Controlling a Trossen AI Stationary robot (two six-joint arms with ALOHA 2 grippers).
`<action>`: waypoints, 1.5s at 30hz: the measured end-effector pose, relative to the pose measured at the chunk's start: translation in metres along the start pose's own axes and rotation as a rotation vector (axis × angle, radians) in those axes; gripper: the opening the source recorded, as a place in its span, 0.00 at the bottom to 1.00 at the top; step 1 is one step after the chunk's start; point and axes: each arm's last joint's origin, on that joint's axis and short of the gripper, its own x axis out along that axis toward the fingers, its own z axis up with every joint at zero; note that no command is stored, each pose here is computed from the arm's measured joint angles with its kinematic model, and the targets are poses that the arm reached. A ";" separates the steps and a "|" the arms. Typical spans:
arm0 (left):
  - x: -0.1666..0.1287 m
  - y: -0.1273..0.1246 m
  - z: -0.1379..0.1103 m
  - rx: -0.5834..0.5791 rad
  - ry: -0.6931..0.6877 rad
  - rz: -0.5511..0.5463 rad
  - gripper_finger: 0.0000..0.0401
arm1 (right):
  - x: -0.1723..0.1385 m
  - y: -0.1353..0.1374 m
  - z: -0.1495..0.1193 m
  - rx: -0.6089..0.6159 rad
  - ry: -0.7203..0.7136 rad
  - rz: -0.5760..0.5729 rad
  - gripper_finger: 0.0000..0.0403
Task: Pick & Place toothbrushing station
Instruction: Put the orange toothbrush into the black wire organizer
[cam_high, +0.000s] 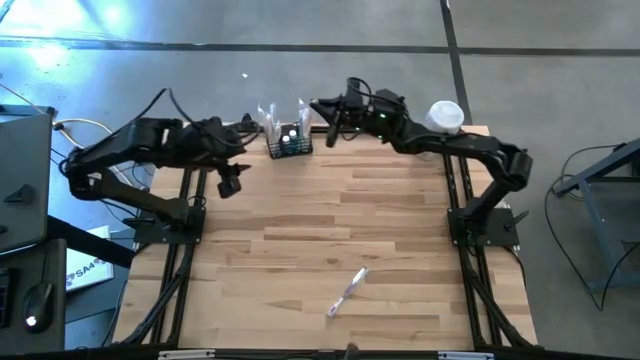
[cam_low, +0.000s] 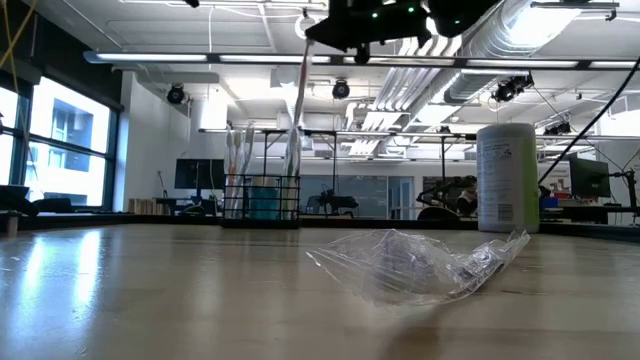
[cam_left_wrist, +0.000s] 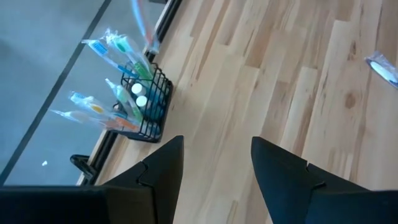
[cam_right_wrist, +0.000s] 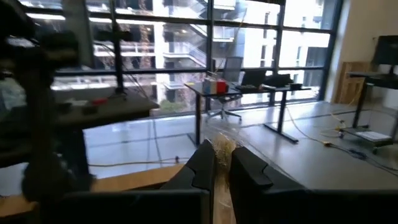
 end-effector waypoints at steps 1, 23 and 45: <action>-0.002 0.001 -0.002 0.003 -0.003 0.000 0.46 | 0.005 -0.001 -0.001 -0.005 0.008 -0.022 0.04; 0.055 0.001 -0.029 -0.003 -0.154 0.033 0.46 | 0.026 -0.023 -0.024 -0.013 0.142 -0.117 0.04; 0.089 0.026 -0.022 -0.068 -0.067 -0.095 0.46 | 0.042 -0.028 -0.055 0.005 0.136 -0.129 0.04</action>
